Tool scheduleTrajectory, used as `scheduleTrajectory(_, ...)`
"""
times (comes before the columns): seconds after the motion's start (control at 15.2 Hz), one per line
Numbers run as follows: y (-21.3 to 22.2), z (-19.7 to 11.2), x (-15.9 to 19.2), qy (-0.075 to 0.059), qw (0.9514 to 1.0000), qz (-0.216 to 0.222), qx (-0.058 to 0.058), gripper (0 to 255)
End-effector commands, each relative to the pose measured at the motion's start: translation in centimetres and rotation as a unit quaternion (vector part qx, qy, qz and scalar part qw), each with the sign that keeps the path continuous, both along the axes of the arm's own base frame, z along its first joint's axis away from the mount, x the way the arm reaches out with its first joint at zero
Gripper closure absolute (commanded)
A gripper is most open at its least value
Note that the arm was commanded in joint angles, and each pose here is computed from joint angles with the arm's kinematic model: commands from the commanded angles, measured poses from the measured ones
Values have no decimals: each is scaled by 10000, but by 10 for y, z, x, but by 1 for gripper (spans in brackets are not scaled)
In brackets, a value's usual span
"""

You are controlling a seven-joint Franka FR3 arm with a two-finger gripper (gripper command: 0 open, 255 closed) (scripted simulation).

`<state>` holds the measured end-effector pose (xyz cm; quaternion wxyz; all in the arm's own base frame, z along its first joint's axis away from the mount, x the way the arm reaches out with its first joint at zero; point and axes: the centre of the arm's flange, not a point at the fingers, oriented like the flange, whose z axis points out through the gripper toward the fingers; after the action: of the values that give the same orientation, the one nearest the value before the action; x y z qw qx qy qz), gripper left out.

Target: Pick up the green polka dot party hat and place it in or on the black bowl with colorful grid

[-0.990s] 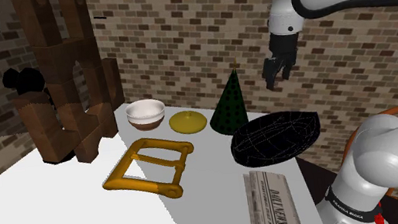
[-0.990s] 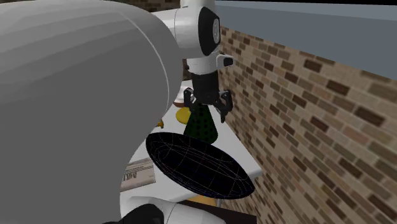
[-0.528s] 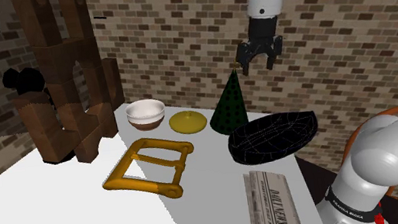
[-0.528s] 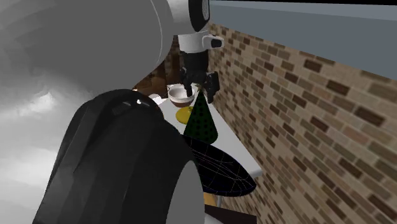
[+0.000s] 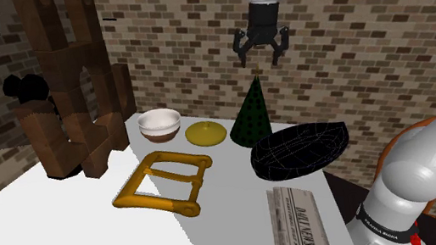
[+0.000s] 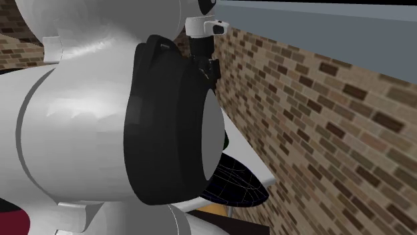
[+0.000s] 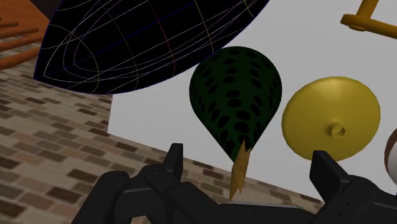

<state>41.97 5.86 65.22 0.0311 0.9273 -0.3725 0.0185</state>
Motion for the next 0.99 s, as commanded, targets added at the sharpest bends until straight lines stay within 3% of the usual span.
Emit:
scheduleTrajectory(0.0, 0, -8, 0, -7, 10000, -38, 4, 0)
scheduleTrajectory(0.26, -2, -32, 1, -7, 10000, -38, 4, 0)
scheduleTrajectory(0.79, -2, -32, 1, -7, 10000, -38, 4, 0)
scheduleTrajectory(0.86, -2, -32, 1, -7, 10000, -38, 4, 255)
scheduleTrajectory(0.92, -2, -32, 1, -7, 10000, -38, 4, 255)
